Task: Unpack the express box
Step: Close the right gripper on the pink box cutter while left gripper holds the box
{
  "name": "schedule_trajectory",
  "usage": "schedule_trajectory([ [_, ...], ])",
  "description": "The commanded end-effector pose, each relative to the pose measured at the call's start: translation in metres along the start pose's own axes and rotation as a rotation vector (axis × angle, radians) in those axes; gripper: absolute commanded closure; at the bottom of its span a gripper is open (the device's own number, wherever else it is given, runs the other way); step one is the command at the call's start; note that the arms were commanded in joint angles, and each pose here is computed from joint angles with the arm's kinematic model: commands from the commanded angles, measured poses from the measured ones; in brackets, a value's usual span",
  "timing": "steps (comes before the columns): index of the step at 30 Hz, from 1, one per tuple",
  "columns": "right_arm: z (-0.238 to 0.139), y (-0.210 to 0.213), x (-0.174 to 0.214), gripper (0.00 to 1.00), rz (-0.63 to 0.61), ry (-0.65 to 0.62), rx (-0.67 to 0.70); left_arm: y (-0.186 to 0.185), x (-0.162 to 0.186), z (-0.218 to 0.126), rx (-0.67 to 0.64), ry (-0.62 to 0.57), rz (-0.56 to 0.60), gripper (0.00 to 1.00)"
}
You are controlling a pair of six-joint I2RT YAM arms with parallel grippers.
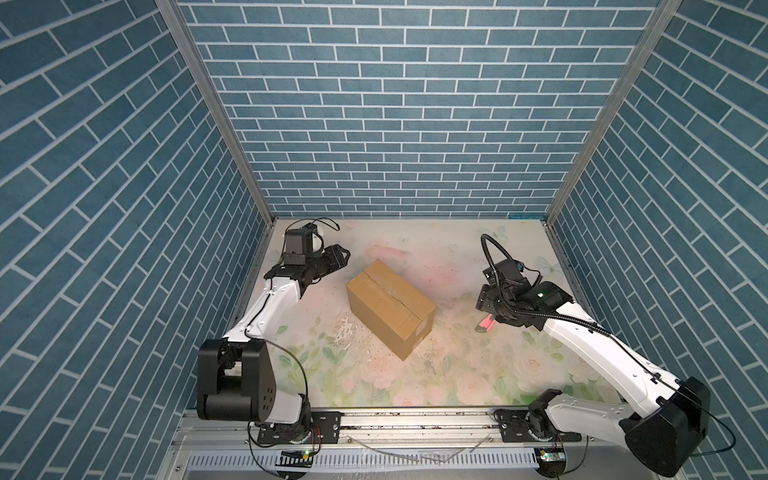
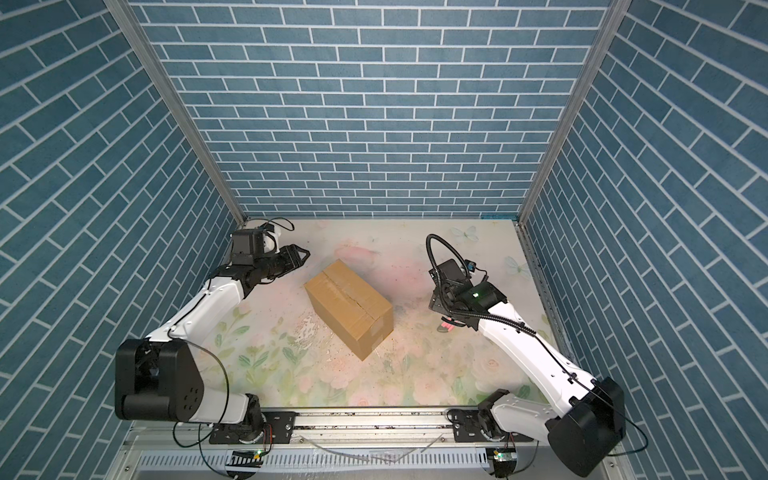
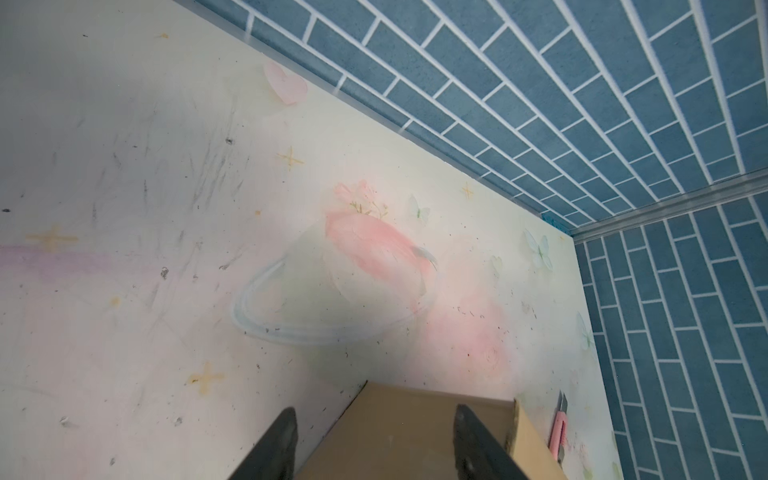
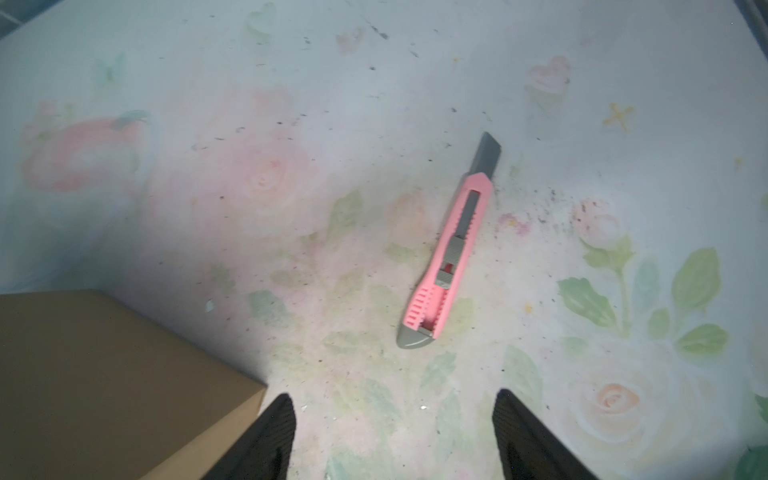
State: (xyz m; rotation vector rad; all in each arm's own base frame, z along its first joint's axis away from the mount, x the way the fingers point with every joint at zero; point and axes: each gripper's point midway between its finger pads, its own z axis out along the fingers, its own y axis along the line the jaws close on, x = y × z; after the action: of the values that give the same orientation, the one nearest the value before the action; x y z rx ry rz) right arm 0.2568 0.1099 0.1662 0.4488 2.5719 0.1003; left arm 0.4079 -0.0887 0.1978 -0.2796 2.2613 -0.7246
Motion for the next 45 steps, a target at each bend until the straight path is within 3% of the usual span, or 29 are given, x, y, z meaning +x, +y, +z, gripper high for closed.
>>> schedule_trajectory([
  [1,0.017,-0.034,0.012,0.22,0.052,0.052,0.121,-0.016,0.002,-0.022,-0.003,0.004,0.061,0.35],
  [12,0.074,-0.051,0.012,0.2,0.135,0.137,0.148,-0.051,0.023,-0.043,-0.006,0.01,0.192,0.23],
  [24,0.121,-0.041,0.02,0.22,0.151,0.227,0.119,-0.068,0.039,-0.044,0.001,0.03,0.237,0.22],
  [45,0.144,-0.04,0.031,0.32,0.139,0.287,0.125,-0.069,0.042,-0.044,-0.005,0.029,0.241,0.22],
])
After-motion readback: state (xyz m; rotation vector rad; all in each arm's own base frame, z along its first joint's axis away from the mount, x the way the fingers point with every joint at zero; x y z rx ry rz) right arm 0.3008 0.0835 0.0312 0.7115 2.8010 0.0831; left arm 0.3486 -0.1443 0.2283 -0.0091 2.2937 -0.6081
